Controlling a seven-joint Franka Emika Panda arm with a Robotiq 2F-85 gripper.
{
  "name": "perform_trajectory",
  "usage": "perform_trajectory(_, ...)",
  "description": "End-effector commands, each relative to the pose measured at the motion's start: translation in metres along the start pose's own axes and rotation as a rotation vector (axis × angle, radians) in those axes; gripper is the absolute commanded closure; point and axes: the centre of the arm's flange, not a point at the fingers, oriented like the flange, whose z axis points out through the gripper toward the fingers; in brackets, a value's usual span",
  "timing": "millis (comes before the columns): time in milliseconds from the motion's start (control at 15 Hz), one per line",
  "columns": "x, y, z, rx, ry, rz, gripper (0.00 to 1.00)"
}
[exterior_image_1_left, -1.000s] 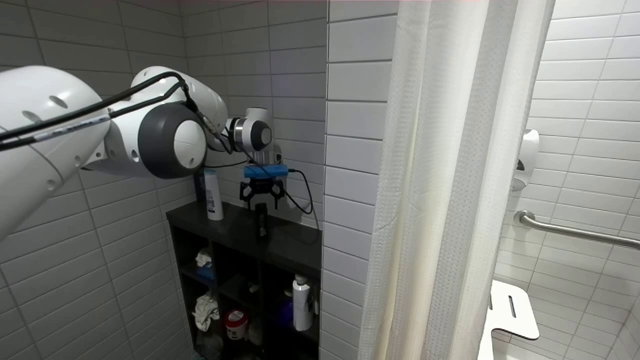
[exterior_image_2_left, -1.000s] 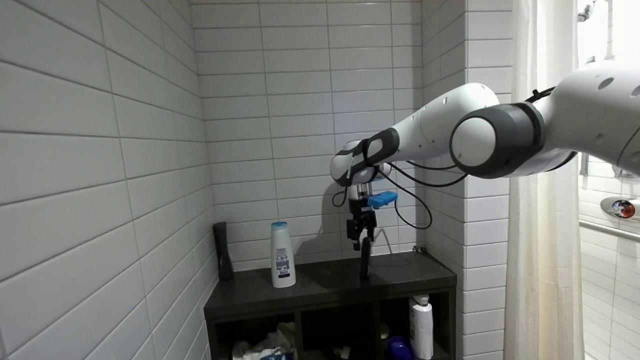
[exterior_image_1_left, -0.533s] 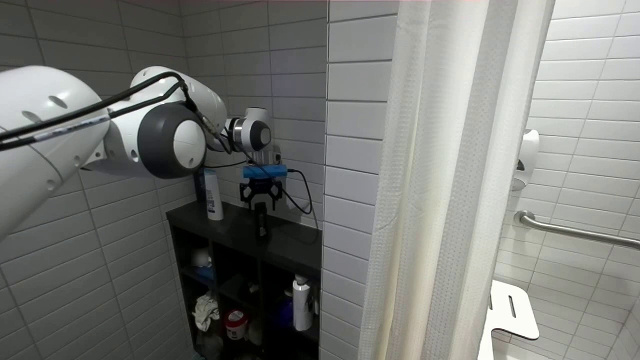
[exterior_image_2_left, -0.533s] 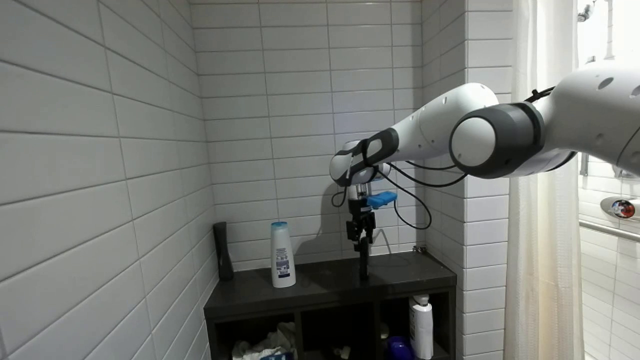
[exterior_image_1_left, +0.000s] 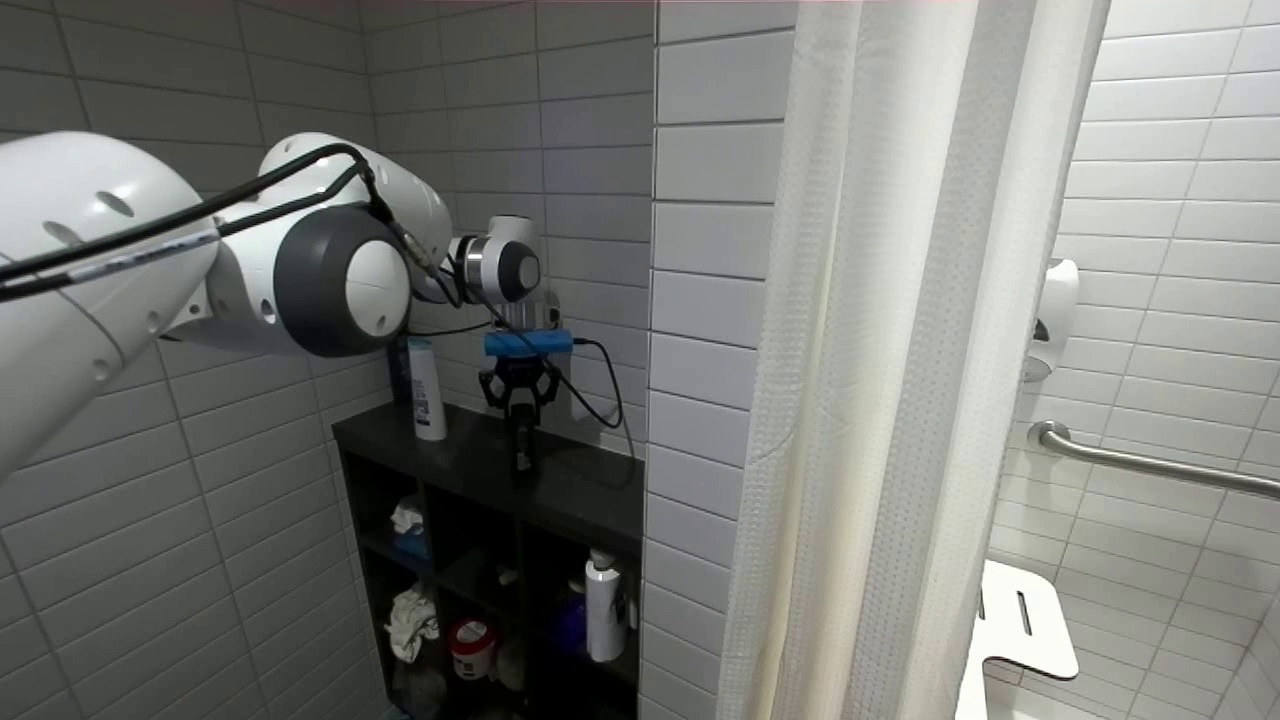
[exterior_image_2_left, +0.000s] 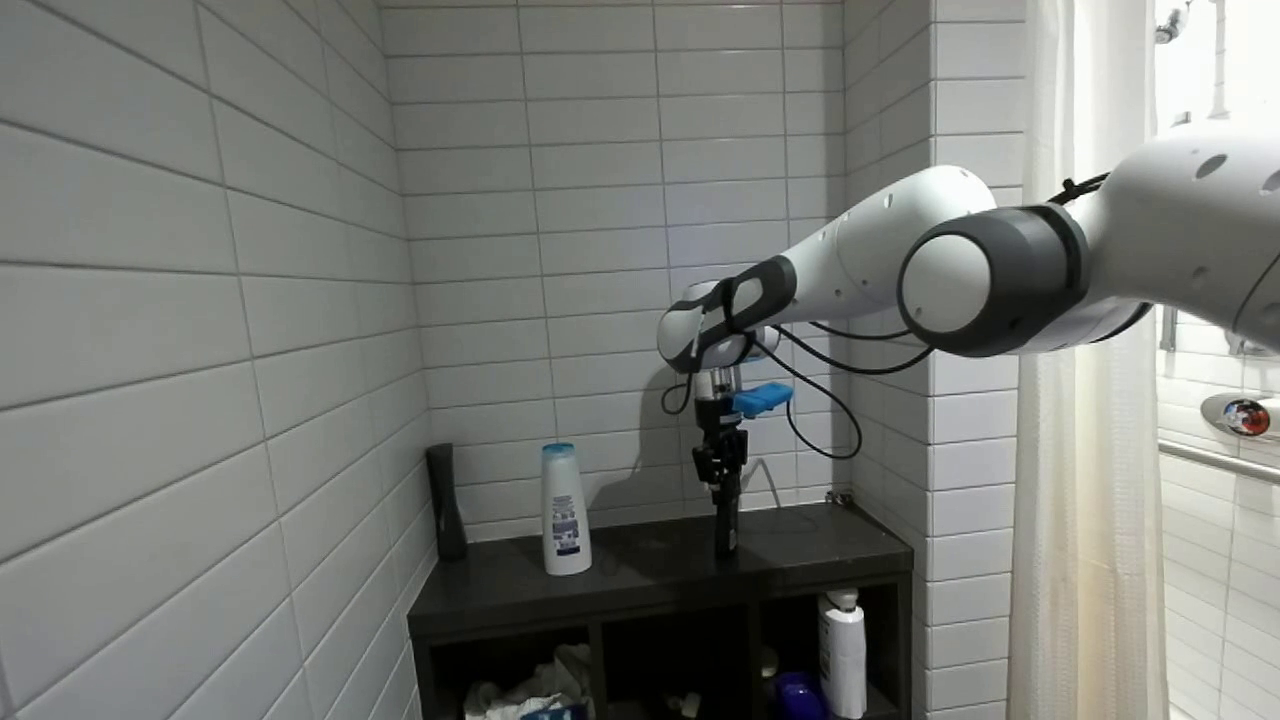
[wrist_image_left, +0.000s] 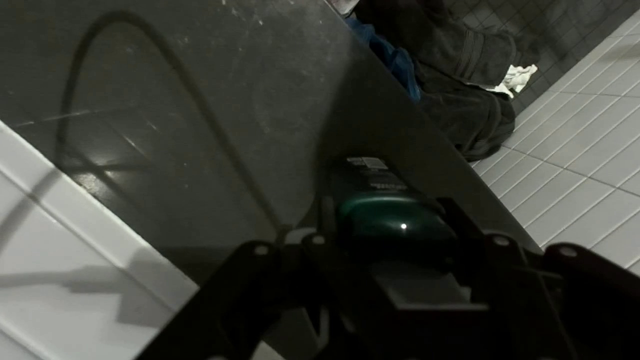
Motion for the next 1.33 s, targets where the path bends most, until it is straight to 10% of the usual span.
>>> perform_trajectory(0,-0.003,-0.001,-0.003,-0.004,-0.011,-0.009,0.74)
perform_trajectory(1267,-0.022,-0.019,-0.079,-0.102,0.074,-0.014,0.74)
